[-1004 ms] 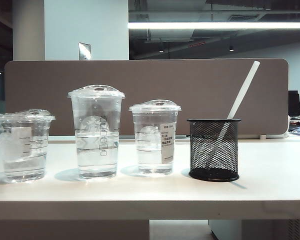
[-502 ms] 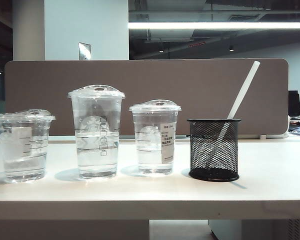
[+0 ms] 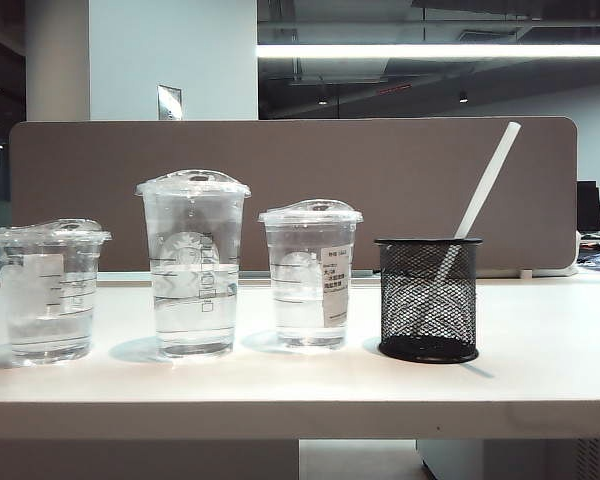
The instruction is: Pick up the straw and insert it into the small coffee cup.
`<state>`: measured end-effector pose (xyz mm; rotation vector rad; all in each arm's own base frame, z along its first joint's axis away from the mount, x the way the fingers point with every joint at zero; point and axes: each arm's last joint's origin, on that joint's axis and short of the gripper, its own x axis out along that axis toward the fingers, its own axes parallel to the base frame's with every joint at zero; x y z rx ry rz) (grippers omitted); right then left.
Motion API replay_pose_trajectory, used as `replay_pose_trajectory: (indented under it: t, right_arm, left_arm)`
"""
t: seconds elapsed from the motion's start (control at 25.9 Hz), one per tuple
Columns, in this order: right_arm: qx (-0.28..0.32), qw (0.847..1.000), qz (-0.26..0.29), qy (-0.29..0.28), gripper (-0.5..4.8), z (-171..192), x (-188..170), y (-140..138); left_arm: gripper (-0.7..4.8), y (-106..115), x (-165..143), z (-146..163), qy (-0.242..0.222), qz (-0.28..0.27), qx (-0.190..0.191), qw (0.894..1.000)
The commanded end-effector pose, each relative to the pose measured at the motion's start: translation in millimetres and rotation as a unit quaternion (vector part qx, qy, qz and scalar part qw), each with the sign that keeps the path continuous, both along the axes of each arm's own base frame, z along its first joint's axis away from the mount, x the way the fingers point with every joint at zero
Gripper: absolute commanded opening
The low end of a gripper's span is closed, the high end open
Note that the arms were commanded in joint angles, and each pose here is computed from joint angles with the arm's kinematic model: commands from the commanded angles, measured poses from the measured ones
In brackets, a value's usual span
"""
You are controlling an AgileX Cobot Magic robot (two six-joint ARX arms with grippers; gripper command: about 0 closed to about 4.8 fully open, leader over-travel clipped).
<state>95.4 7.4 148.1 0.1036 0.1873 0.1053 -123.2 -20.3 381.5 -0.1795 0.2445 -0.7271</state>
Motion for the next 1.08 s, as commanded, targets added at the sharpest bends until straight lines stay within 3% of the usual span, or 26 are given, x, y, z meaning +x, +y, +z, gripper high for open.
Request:
replay_pose_trajectory:
  t: [0.04,0.12,0.31,0.39,0.5,0.62,0.73,0.81,1.08]
  right_arm:
    - [0.125,0.992,0.031,-0.002,-0.03,8.4,-0.9,2.9]
    - [0.152,0.988,0.030,-0.009,-0.05,18.2,-2.8,3.0]
    - [0.153,0.987,0.039,-0.041,-0.05,59.9,-16.1,2.3]
    - [0.156,0.981,0.087,-0.070,-0.05,86.1,-26.8,4.2]
    - [0.146,0.979,0.113,-0.082,-0.05,108.7,-40.3,4.6]
    - [0.086,0.986,0.116,-0.078,-0.05,122.5,-53.7,3.7]
    - [0.007,0.990,0.118,-0.077,-0.05,134.3,-68.4,2.5]
    - [-0.046,0.989,0.123,-0.066,-0.05,134.9,-73.6,2.1]
    - [-0.051,0.989,0.129,-0.043,0.15,132.2,-74.5,2.2]
  left_arm:
    - [-0.05,-0.8,-21.5,9.5,-0.029,-0.011,-0.016,0.999]
    - [-0.06,0.4,-33.1,14.1,-0.050,0.018,-0.019,0.998]
    - [-0.05,3.5,-69.6,24.2,-0.122,0.086,-0.024,0.988]
    - [-0.05,5.7,-80.7,26.2,-0.145,0.124,-0.026,0.981]
    - [-0.05,6.8,-78.9,26.0,-0.146,0.145,-0.019,0.978]
    - [-0.05,8.5,-73.1,25.2,-0.147,0.175,0.001,0.974]
    - [-0.05,10.0,-58.4,22.4,-0.124,0.201,0.015,0.971]
    - [-0.05,8.9,-41.8,17.9,-0.093,0.179,0.022,0.979]
    - [-0.05,7.6,5.5,-1.6,-0.003,0.148,0.046,0.988]
